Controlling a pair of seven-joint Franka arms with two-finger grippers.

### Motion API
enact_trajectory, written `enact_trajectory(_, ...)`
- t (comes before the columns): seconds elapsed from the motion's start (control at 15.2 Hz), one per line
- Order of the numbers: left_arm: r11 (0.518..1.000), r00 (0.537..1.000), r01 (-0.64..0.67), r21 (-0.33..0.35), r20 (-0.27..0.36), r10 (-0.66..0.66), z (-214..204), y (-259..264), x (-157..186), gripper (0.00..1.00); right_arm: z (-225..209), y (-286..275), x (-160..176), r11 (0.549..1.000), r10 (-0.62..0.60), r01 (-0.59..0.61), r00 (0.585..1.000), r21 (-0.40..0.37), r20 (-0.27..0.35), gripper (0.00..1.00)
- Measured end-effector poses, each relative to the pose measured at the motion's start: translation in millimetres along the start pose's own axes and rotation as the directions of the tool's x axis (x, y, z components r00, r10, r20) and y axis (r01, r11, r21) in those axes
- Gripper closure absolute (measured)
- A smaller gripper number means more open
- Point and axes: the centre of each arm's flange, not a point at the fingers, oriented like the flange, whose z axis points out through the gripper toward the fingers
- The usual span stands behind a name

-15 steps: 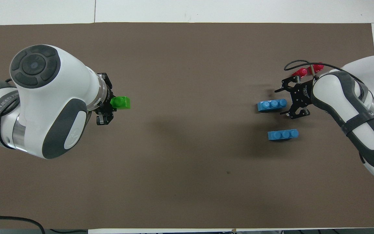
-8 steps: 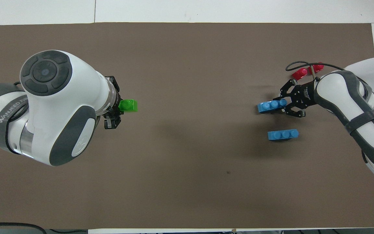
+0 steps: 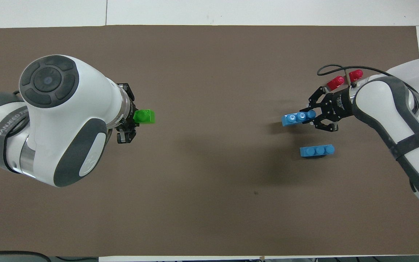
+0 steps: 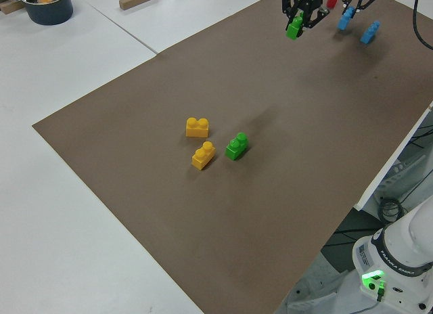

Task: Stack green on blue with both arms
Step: 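Carry the green brick and blue brick toward the table center together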

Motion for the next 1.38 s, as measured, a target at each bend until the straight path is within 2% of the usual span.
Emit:
enact_trajectory(0.26, 1.0, 1.0, -0.001, 0.002, -0.004, 0.001, -1, 0, 0, 0.66, 11, -1, -80, 0.999, 0.034, -0.034, 0.999, 0.005, -0.008, 0.66)
enact_trajectory(0.39, 1.0, 1.0, -0.007, 0.012, -0.029, 0.007, 0, -2, 2, 0.66, 24, -5, -109, 0.996, 0.065, -0.066, 0.998, 0.053, 0.01, 0.66)
enact_trajectory(0.79, 1.0, 0.999, 0.0, 0.005, -0.049, 0.0, -3, -7, -9, 0.66, 99, 10, -217, 0.982, 0.119, -0.127, 0.991, 0.138, 0.062, 0.66)
enact_trajectory(0.92, 1.0, 0.999, 0.012, 0.003, -0.048, -0.012, -3, -11, -18, 0.66, 115, 19, -227, 0.984, 0.111, -0.117, 0.992, 0.132, 0.056, 0.66)
enact_trajectory(1.38, 1.0, 0.999, 0.015, 0.011, -0.045, -0.015, 18, -30, -66, 0.66, 139, 35, -230, 0.985, 0.125, -0.13, 0.991, 0.111, 0.054, 0.66)
